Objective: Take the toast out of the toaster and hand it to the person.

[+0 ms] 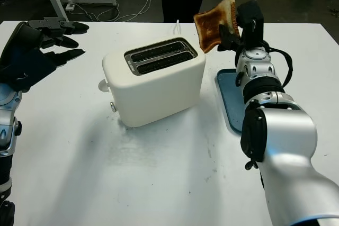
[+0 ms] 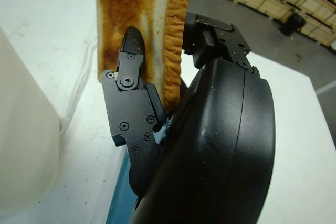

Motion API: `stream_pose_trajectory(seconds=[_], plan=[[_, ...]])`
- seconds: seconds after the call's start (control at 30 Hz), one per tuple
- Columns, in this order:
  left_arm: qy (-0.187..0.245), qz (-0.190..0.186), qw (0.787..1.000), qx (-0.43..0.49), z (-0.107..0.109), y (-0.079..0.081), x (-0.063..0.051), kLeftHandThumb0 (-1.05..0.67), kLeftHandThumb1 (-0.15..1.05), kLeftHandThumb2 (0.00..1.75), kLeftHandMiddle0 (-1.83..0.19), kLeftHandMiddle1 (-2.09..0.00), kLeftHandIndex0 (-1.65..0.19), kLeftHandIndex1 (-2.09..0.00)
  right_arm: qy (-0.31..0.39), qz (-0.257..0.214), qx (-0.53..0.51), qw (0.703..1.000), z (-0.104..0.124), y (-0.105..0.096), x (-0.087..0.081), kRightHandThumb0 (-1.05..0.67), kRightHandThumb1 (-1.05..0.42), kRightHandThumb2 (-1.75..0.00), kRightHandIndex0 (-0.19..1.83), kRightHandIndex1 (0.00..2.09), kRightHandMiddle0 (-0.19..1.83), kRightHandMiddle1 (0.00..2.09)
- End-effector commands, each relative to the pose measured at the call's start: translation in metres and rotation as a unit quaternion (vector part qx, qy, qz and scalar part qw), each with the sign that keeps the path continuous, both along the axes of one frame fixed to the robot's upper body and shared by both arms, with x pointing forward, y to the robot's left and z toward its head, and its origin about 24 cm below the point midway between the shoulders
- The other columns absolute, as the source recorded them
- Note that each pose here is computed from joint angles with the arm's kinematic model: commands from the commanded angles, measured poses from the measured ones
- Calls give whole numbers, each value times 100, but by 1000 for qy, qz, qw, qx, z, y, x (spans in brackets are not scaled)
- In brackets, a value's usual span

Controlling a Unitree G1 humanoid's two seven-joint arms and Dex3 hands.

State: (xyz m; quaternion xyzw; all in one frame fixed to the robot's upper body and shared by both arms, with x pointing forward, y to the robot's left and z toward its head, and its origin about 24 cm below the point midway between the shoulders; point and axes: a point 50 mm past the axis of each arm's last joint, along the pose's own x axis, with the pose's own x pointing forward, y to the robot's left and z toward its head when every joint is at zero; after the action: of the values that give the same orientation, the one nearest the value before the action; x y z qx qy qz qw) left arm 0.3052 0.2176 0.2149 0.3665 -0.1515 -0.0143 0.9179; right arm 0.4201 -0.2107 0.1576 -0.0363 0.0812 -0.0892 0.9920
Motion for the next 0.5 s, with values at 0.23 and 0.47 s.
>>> stream_pose_trajectory(seconds=[0.23,0.47], plan=[[6,5,1000,1,-3,3,1,-28,92,8,-51,-83,-73,-18,6,8,15,1000,-7,3,-1,-21,-92,-44,60,175,18,175],[2,4,1000,5,-2,2,1,-26,92,7,-52,-82,-74,-18,9,7,9,1000,-6,3,-1,-21,-92,-42,61,175,16,175]])
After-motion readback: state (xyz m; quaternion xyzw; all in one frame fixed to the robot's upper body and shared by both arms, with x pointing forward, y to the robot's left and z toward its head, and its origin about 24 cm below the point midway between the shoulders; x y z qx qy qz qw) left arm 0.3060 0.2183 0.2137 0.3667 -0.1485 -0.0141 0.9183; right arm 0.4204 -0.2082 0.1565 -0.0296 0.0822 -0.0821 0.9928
